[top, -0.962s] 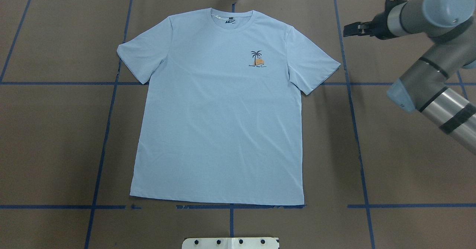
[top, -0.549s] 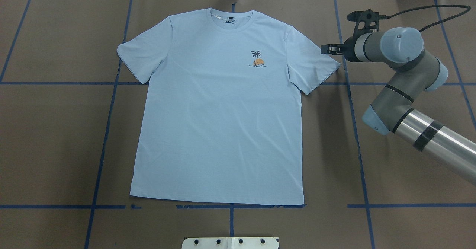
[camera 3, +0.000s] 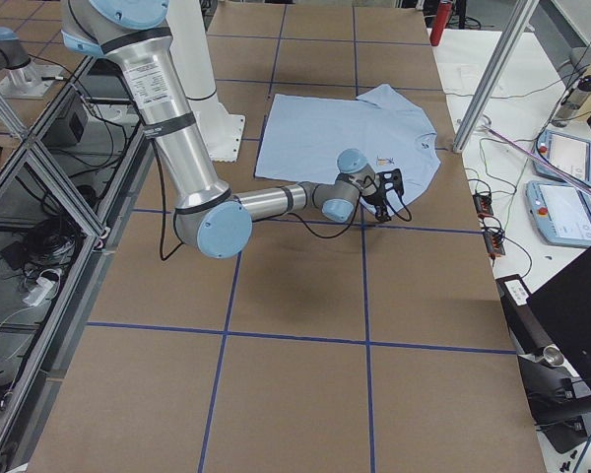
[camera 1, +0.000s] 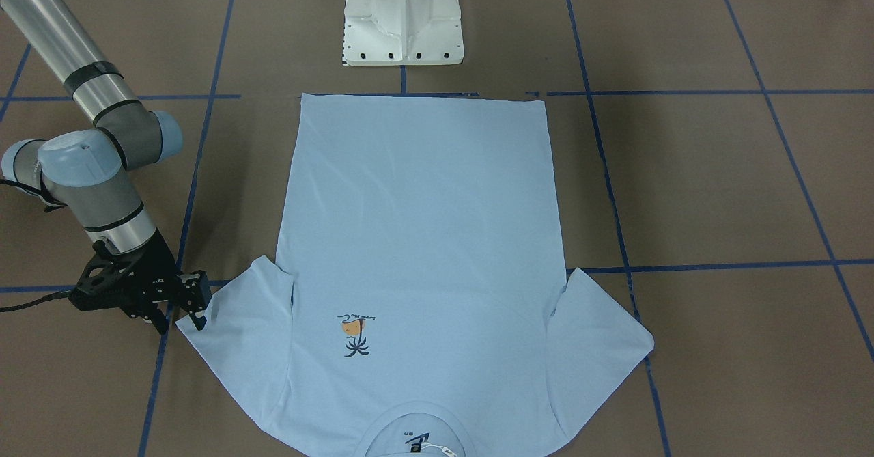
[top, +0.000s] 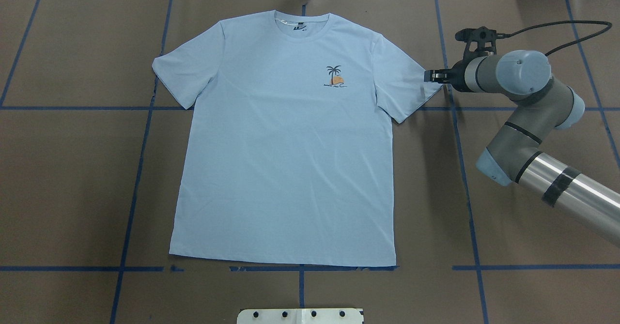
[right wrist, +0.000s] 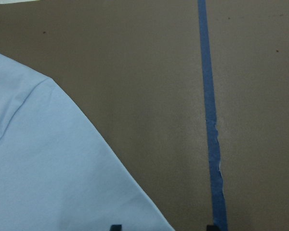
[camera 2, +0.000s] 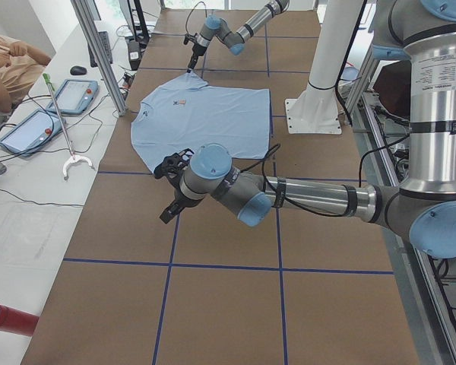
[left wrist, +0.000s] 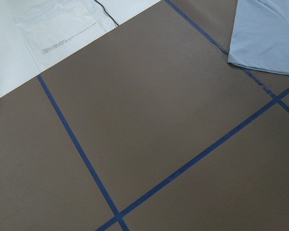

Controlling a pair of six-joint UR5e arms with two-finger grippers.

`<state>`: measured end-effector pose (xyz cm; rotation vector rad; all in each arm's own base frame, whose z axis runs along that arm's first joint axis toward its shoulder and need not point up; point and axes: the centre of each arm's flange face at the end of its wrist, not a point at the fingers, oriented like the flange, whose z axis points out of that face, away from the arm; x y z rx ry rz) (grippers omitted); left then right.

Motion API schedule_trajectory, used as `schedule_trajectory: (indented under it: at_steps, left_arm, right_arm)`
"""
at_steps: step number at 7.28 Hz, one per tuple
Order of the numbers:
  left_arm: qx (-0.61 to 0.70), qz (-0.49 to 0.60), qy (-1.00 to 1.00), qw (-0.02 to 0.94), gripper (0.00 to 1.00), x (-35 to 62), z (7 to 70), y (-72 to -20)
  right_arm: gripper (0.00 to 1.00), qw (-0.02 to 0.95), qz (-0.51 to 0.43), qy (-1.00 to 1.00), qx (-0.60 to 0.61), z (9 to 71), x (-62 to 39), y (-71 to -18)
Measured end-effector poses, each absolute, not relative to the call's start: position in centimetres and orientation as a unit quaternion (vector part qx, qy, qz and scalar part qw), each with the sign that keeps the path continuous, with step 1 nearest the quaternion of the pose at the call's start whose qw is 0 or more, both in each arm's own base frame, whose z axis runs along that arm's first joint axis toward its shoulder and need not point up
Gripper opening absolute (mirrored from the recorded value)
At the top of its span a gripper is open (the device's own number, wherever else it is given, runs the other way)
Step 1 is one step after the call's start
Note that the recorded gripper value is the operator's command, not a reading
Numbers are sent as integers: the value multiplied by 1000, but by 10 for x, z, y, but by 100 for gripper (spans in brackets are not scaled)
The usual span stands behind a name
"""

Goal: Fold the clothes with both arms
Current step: 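Move the right gripper in over the T-shirt's sleeve and shoulder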

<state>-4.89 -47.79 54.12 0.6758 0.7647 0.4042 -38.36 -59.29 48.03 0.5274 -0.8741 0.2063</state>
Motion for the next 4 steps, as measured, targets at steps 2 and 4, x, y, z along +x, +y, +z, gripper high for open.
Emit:
schedule_trajectory:
  at_steps: [2, 4]
  left_arm:
    - [321, 192, 363, 853, 100, -49, 541, -478]
    - [321, 192, 364, 853, 100, -49, 542, -478]
  right_arm:
    - [0, 870, 97, -413, 253, 483, -386, -591]
    - [0, 872, 96, -408, 252, 489, -385, -589]
